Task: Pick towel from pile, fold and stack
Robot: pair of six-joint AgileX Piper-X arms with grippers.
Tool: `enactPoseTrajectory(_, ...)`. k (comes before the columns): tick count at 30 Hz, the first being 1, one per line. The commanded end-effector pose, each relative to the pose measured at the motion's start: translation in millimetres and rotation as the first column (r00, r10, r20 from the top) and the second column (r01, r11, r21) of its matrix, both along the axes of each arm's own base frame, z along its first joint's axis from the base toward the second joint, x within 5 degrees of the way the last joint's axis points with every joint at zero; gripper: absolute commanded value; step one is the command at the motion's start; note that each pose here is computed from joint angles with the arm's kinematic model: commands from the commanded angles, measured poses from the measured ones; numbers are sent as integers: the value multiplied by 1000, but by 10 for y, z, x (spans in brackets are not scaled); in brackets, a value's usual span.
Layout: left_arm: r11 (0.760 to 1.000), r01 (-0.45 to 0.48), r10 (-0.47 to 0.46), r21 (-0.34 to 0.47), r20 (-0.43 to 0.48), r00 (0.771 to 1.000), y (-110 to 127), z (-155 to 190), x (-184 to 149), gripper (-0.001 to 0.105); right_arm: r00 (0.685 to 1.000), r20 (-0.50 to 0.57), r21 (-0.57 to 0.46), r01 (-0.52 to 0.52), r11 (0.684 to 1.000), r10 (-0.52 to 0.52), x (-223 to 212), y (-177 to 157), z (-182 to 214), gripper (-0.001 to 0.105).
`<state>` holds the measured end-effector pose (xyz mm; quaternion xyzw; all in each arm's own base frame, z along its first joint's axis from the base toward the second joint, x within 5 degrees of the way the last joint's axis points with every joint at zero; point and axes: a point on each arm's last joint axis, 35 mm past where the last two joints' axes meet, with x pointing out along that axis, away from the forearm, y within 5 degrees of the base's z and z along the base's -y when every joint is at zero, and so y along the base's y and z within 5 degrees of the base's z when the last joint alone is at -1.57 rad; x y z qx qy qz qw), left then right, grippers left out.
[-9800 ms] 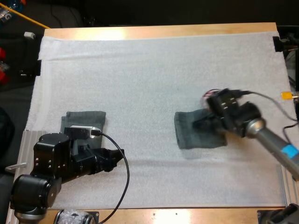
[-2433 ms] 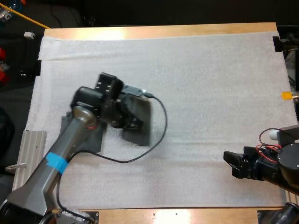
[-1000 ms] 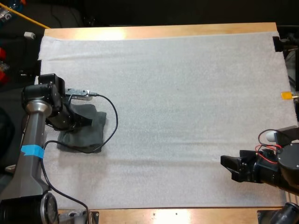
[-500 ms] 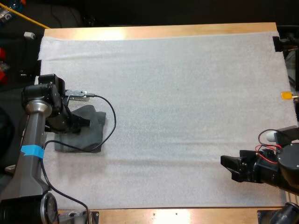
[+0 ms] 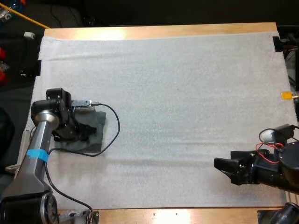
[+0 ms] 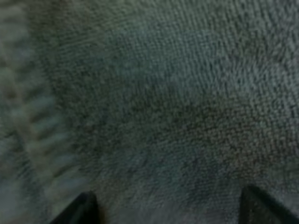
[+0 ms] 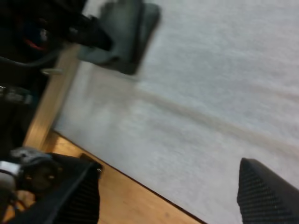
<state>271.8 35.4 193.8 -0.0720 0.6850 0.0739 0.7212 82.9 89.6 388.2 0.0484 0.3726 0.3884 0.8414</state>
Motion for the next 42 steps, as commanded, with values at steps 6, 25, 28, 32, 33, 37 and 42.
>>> enactPoseTrajectory(6,998,-25,27,-61,31,999,-20,-160,14,60,999,45,53,-20,998,18,21,27,76,62)
enactPoseTrajectory(25,986,0,21,-168,127,992,-14,45,381,60,999,45,53,-20,998,18,21,27,76,62)
enactPoseTrajectory(28,987,11,20,-158,192,981,-2,112,472,60,999,42,50,-20,999,18,19,25,71,62)
enactPoseTrajectory(32,988,-12,44,-151,212,976,10,61,535,60,999,42,50,-20,999,18,19,25,71,62)
enactPoseTrajectory(33,988,-16,48,-152,208,977,12,24,552,60,999,42,50,-20,999,18,19,25,71,62)
enactPoseTrajectory(37,987,-28,54,-159,161,986,18,-161,598,60,999,42,50,-20,999,18,19,25,71,62)
enactPoseTrajectory(42,981,-36,54,-189,93,994,12,-367,616,60,999,42,50,-20,999,18,19,25,71,62)
